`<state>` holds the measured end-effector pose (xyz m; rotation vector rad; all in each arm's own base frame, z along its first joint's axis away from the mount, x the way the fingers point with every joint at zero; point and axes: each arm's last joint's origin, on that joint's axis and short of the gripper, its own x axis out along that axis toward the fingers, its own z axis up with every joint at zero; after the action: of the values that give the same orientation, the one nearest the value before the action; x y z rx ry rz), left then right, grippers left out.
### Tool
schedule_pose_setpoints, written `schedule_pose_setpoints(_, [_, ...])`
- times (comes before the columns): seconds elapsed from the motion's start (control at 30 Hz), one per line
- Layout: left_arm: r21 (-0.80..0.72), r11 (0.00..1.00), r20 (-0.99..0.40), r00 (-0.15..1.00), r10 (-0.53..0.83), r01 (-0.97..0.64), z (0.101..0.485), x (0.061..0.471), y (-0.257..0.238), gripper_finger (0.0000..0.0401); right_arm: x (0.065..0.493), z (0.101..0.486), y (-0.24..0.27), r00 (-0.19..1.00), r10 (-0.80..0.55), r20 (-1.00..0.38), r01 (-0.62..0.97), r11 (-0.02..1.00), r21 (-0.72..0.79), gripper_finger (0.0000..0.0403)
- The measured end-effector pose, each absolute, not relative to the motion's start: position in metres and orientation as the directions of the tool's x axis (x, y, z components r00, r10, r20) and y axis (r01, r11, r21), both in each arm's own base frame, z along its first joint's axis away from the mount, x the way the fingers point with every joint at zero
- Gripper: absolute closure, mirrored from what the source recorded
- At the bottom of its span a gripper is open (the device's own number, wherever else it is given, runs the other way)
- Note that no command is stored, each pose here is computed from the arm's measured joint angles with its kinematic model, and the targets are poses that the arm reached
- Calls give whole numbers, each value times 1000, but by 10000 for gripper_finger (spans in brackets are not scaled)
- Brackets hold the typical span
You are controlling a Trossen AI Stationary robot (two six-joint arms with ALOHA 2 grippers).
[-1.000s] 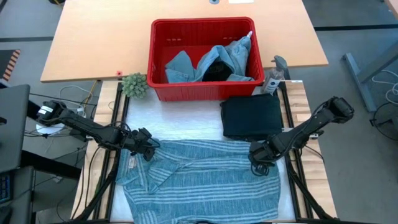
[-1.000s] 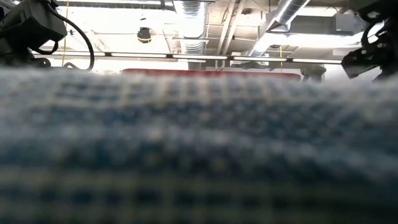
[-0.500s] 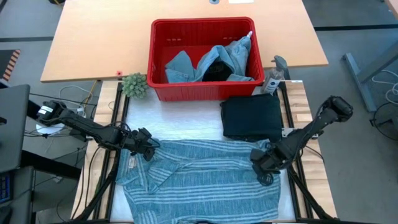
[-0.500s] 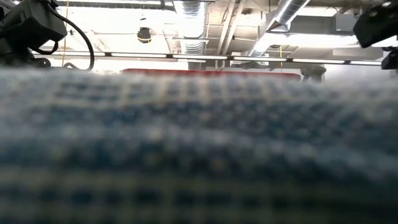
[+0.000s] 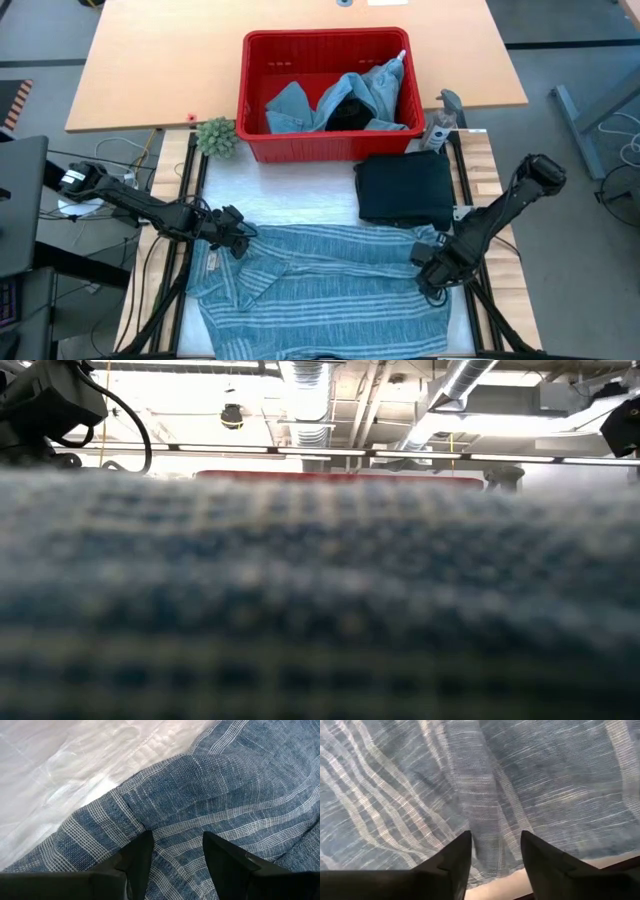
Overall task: Fold Laundry from Bin
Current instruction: Fold the blue polo shirt
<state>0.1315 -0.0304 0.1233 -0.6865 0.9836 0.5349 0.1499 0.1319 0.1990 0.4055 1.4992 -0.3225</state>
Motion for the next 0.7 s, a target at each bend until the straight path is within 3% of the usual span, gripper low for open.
schedule_pose_setpoints(0.17, [-274,681,-883,458,102,-679,123,131,-30,230,149,199,137,80,58,-995,447,890,87,191])
schedule_pose_setpoints(0.4, [-272,684,-883,458,102,-677,123,131,-30,230,150,192,154,109,83,-991,413,903,121,209])
schedule_pose_setpoints(0.6, [-273,684,-883,459,102,-676,123,132,-30,230,147,175,177,-25,196,-980,340,924,176,219])
schedule_pose_setpoints(0.7, [-273,684,-883,459,102,-677,123,132,-30,230,146,177,184,-34,211,-977,354,917,185,223])
